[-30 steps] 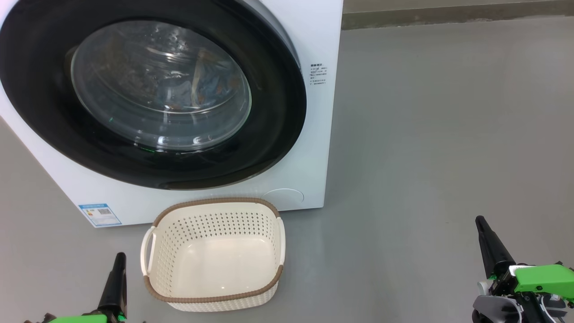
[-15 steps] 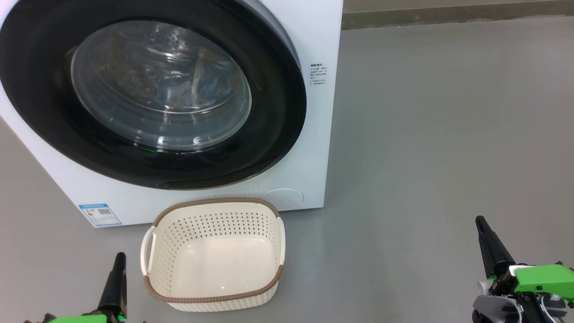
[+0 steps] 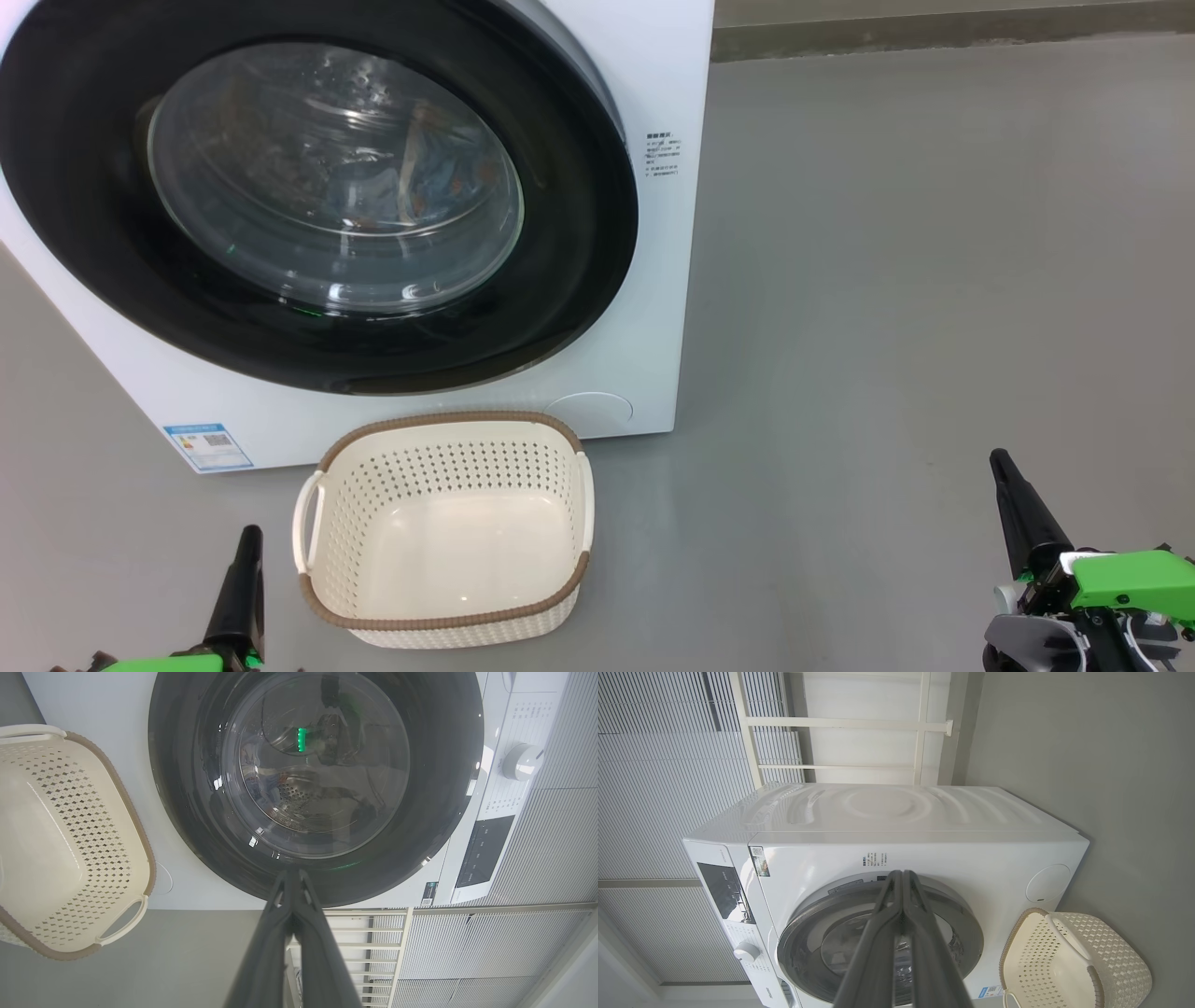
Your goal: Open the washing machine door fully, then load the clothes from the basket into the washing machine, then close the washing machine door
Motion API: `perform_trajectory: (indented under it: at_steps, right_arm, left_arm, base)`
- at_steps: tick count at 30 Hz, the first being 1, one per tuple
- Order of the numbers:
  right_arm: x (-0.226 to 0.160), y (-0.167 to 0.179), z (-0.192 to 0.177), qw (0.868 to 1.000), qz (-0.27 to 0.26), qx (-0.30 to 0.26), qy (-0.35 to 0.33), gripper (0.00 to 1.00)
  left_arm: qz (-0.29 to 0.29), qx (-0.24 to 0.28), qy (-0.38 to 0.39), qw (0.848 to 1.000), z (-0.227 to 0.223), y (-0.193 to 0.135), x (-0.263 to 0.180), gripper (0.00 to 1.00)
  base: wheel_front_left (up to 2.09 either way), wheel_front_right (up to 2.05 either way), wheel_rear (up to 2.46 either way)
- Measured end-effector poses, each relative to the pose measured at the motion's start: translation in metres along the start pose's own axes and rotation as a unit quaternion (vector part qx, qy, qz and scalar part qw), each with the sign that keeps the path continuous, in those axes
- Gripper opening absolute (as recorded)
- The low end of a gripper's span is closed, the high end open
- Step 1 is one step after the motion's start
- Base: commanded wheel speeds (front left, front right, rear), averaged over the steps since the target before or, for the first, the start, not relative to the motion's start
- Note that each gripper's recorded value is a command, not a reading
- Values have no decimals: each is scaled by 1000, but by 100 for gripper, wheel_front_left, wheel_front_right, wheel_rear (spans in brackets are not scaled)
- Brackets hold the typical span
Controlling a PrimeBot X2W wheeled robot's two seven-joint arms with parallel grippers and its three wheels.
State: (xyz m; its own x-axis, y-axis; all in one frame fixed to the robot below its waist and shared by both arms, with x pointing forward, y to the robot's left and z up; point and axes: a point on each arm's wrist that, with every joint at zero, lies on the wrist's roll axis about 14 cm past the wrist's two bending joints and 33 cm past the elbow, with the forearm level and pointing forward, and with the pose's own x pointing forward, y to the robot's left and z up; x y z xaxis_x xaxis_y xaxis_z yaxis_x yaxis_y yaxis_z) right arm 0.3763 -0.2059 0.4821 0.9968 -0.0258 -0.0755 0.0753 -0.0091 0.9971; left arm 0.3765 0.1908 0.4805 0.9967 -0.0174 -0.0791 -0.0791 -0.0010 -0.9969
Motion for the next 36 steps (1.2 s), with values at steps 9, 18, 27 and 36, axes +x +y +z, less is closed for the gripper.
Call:
perform_trajectory:
  at_steps: [9, 18, 27, 36]
  right_arm:
    - [0, 0, 0, 1000, 0, 0, 0, 0]
    - [0, 0, 0, 1000, 0, 0, 0, 0]
    - [0, 0, 0, 1000, 0, 0, 0, 0]
    - [0, 0, 0, 1000, 0, 0, 0, 0]
  left_arm:
    - [0, 0, 0, 1000, 0, 0, 0, 0]
    - [0, 0, 0, 1000, 0, 0, 0, 0]
    - [0, 0, 0, 1000, 0, 0, 0, 0]
    - [0, 0, 0, 1000, 0, 0, 0, 0]
  base:
    - [0, 0, 0]
    - [0, 0, 0]
    - [0, 0, 0]
    - [0, 0, 0]
